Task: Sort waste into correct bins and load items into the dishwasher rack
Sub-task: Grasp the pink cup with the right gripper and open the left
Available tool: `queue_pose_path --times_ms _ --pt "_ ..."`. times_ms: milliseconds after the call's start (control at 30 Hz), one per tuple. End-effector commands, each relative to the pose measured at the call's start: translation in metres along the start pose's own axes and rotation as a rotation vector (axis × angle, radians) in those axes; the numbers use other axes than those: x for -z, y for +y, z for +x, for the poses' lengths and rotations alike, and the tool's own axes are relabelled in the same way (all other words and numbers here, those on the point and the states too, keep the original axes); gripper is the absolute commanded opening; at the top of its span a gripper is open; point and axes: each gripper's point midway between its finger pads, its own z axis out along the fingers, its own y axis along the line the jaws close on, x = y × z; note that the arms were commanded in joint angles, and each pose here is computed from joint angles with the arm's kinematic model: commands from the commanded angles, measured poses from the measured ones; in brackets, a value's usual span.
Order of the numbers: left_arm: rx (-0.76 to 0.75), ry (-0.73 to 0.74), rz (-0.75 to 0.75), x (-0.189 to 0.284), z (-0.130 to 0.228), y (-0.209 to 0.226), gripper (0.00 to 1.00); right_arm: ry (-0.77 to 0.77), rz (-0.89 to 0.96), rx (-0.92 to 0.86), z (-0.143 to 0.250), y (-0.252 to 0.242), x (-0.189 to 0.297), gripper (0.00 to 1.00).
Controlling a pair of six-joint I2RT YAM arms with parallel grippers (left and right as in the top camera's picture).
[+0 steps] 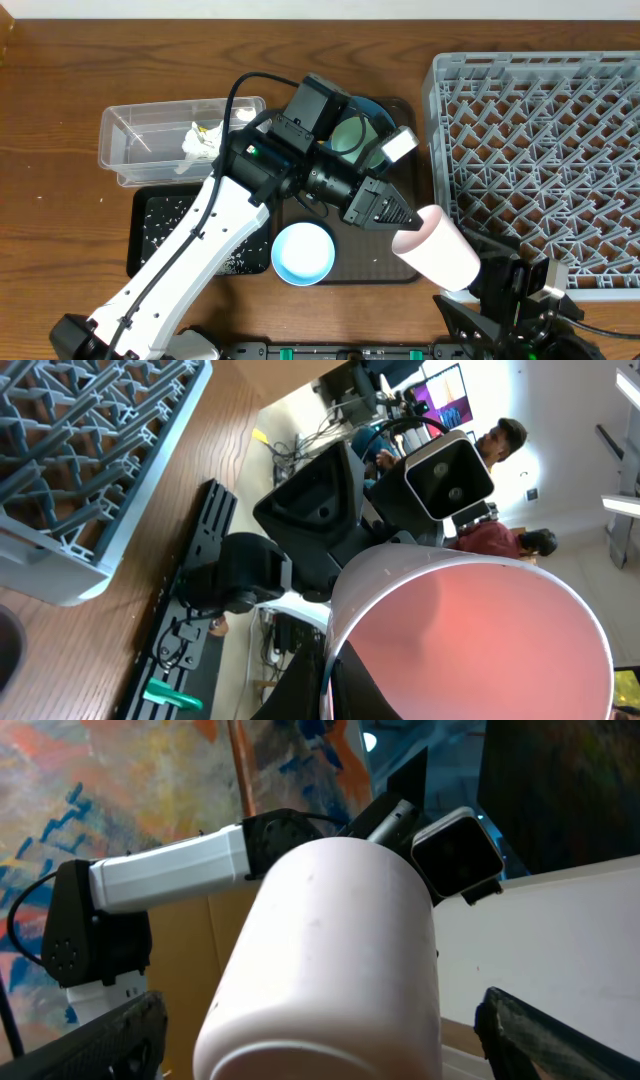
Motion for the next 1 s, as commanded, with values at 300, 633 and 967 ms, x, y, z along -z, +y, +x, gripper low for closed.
queue_pose_path --times_ms 300,633,967 --pt "-0.019 0.002 -0.005 -0.002 0.0 0.003 0.07 -0.003 -0.015 0.012 -0.015 -0.008 -0.018 0.82" --pt "-0.057 -0.012 -0.003 -0.002 -0.005 0.002 0.07 0.073 -0.049 -0.013 -0.005 -0.008 -0.023 0.63" --pt "-0.016 -0.095 -0.235 0.009 -0.022 0.042 0.17 0.092 -0.023 -0.032 0.0 -0.015 -0.023 0.55"
